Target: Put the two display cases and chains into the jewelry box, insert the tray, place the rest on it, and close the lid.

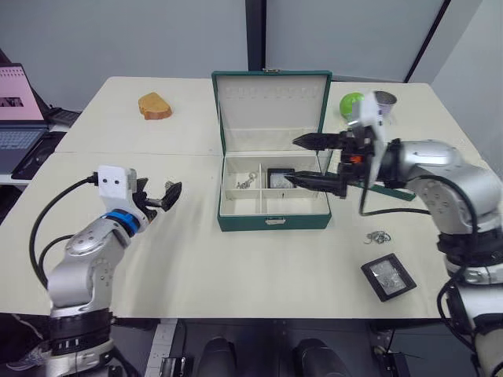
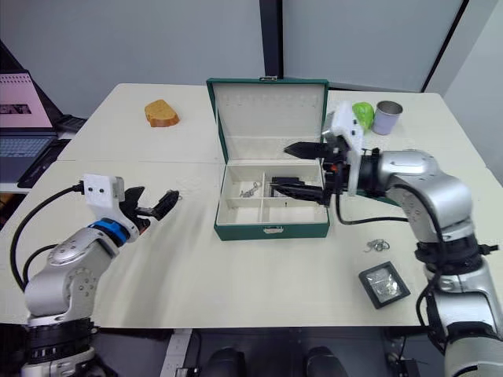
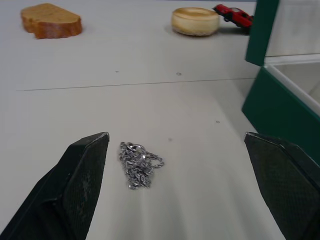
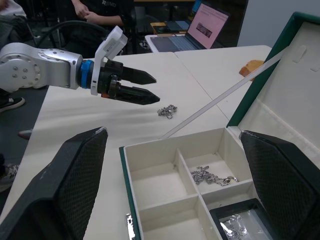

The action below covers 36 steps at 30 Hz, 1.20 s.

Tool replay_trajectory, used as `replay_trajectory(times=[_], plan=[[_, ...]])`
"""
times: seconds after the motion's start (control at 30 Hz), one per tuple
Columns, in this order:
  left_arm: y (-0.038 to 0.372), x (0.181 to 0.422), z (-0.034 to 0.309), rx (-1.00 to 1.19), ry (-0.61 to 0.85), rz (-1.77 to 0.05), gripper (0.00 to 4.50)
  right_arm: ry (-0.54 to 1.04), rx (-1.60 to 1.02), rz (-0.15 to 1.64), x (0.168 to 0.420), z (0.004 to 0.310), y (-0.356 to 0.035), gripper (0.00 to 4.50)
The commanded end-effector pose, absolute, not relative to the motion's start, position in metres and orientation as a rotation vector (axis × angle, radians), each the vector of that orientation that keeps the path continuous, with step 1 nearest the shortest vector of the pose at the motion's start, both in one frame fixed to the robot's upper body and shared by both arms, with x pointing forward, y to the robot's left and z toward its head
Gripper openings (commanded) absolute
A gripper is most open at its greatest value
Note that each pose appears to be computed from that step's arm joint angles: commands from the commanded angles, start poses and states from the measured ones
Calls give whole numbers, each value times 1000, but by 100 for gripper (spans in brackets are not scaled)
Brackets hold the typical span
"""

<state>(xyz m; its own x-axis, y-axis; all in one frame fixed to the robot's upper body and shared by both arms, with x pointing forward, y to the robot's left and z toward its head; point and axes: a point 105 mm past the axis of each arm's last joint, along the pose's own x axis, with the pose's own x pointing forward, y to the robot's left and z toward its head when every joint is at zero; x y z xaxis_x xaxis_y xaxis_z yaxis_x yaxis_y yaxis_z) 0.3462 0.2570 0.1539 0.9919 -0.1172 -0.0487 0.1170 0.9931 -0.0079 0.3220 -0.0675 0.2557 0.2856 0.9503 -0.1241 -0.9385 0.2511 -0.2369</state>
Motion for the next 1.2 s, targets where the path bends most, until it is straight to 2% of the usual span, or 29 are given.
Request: replay_trajectory(times=[0.03, 0.2, 0.6, 0.93, 1.03, 1.2], plan=[[263, 353, 160, 10, 15, -10, 448, -111, -324, 1271, 326, 270, -62, 450], [264, 363, 151, -16, 33, 73, 448, -105, -324, 1269, 332, 269, -54, 450], [253, 395, 129, -45, 128, 99, 448, -104, -316, 1240, 339, 267, -47, 450], [255, 401, 114, -16, 216, 114, 448, -99, -309, 1228, 339, 265, -51, 450], [254, 400, 110, -14, 231, 105, 386, -99, -310, 1227, 339, 264, -52, 450], [254, 398, 107, -10, 248, 106, 229, -106, -307, 1230, 338, 267, -54, 450]])
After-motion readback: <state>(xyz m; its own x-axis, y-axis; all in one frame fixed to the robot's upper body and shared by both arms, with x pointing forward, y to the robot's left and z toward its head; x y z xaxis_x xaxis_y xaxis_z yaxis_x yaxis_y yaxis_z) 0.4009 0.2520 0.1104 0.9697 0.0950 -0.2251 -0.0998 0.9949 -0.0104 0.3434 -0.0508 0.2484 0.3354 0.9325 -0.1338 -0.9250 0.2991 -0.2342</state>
